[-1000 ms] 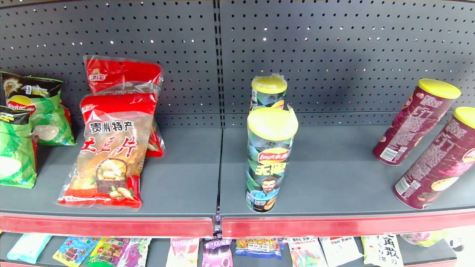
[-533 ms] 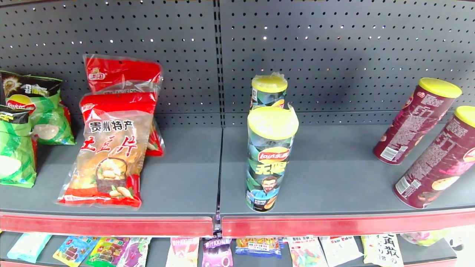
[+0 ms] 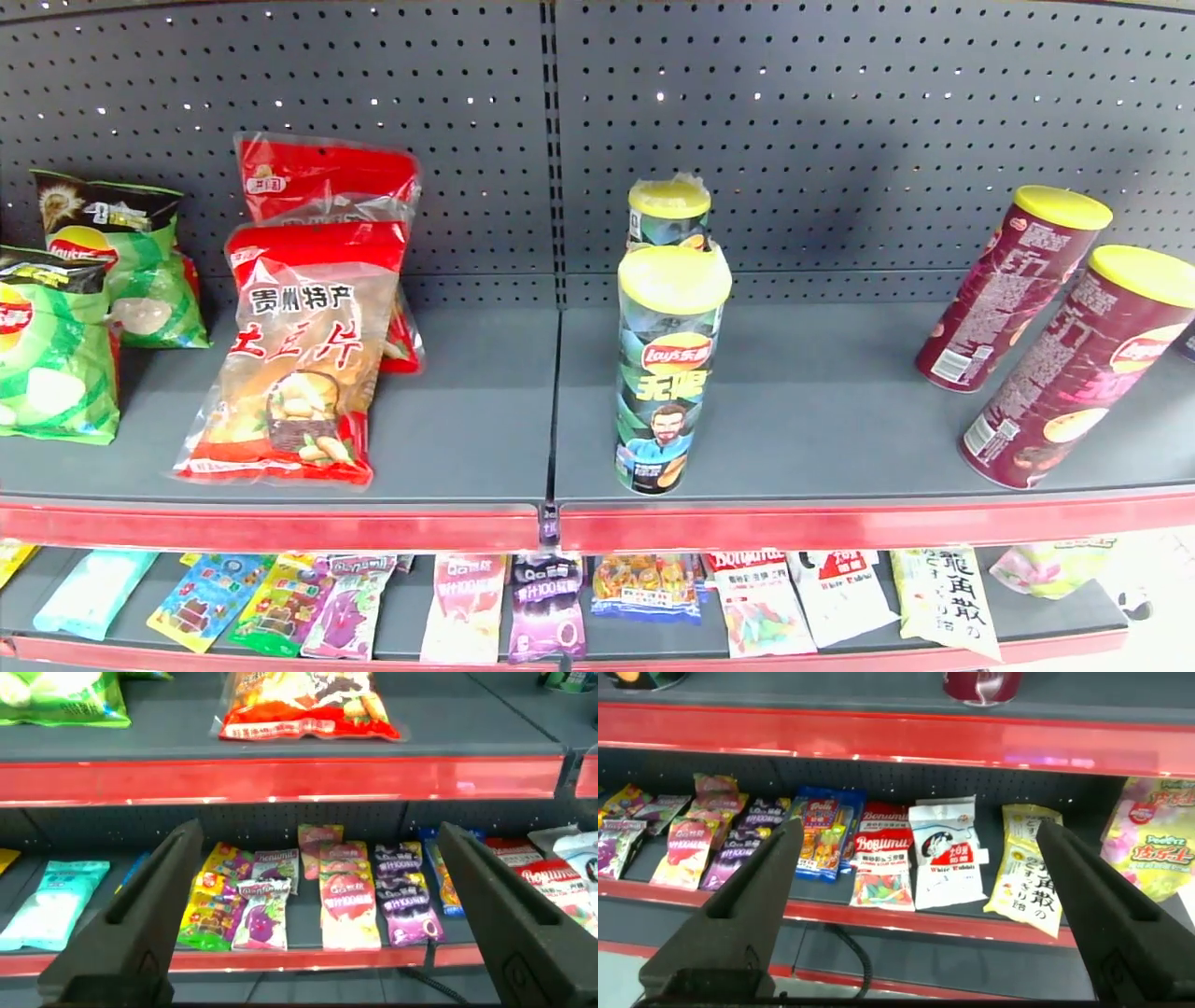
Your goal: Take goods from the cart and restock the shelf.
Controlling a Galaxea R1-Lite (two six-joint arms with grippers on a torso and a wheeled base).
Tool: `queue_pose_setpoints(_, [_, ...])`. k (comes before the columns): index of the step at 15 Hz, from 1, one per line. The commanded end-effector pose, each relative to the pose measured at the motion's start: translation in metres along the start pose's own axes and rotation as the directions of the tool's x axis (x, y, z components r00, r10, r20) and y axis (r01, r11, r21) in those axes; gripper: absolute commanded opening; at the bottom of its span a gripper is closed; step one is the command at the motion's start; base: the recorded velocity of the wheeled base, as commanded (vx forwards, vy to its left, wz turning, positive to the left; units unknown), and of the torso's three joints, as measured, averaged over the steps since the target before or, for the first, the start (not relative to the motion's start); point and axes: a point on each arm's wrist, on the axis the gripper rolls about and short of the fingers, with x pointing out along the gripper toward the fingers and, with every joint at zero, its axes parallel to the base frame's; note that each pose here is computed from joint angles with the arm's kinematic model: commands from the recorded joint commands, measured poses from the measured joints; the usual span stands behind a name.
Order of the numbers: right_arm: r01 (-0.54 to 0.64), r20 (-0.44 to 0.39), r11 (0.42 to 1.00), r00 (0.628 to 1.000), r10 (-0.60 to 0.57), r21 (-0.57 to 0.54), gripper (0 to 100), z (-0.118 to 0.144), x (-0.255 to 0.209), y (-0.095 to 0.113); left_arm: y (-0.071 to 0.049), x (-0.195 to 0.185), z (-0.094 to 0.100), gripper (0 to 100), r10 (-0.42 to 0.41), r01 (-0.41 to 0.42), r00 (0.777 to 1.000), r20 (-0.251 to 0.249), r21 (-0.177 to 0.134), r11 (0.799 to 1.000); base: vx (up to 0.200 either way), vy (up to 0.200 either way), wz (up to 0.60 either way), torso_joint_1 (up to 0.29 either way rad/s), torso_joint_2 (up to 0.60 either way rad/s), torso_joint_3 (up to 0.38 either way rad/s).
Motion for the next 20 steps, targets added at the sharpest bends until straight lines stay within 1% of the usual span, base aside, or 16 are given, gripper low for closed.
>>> queue_pose_setpoints(1, [-0.002,-0.003,1.0,1.0,0.002,0.0,100,0.0001,0.0002,0.0,0.0,0.0002,-0.0003,100,0.0,0.0,1.0,-0.003,0.0,1.0,0.0,-0.2,0.0,0.012,0.0,0.002])
queue_pose_setpoints(20, [-0.002,-0.001,1.0,1.0,0.002,0.001,100,0.0001,0.0001,0.0,0.0,0.0001,0.0001,100,0.002,-0.002,1.0,-0.001,-0.007,1.0,0.0,-0.2,0.0,0.003,0.0,0.001])
